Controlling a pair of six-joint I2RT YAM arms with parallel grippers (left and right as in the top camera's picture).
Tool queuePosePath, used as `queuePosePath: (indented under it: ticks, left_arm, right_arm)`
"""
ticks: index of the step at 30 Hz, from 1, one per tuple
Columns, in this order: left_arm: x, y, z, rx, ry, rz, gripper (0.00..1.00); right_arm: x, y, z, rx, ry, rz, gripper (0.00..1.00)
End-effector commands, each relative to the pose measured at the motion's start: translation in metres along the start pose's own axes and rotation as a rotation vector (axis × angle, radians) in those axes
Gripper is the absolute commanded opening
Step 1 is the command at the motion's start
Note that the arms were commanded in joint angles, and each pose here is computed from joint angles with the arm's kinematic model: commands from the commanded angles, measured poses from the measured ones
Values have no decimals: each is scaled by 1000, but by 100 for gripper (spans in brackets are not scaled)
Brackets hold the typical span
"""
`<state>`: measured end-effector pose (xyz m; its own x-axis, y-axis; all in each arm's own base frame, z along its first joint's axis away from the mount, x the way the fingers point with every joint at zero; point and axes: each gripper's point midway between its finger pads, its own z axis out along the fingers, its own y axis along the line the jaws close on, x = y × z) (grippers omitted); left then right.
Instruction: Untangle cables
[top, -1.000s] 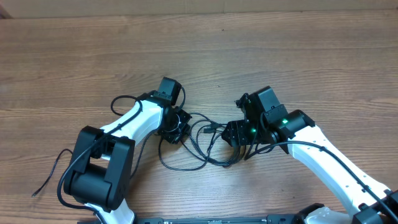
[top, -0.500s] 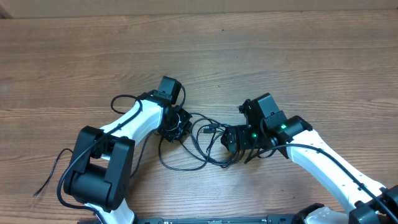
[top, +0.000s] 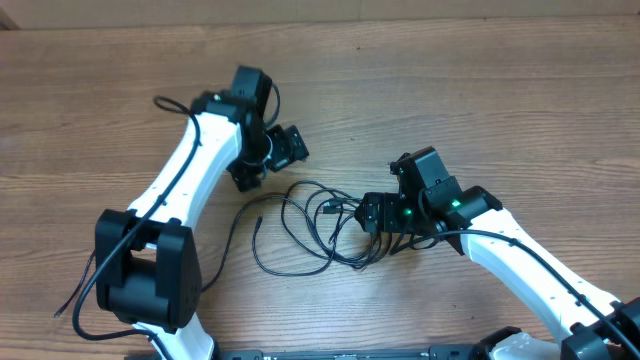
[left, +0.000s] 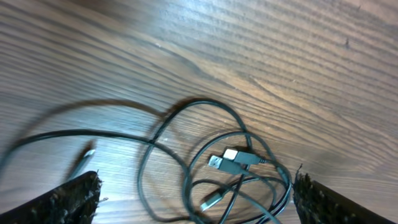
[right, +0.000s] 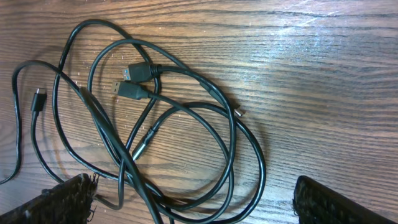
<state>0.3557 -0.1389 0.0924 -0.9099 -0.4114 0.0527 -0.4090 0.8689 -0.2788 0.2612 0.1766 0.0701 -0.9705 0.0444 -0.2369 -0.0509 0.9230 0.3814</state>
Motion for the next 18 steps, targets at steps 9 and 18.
queuePosePath:
  ticks: [9, 18]
  left_arm:
    - [3, 12, -44, -113, -24, 140, 99]
    - [27, 5, -130, -100, -290, 223, 96]
  right_arm:
    - [-1, -3, 1, 14, -9, 11, 100]
    - [-1, -3, 1, 13, -9, 12, 100]
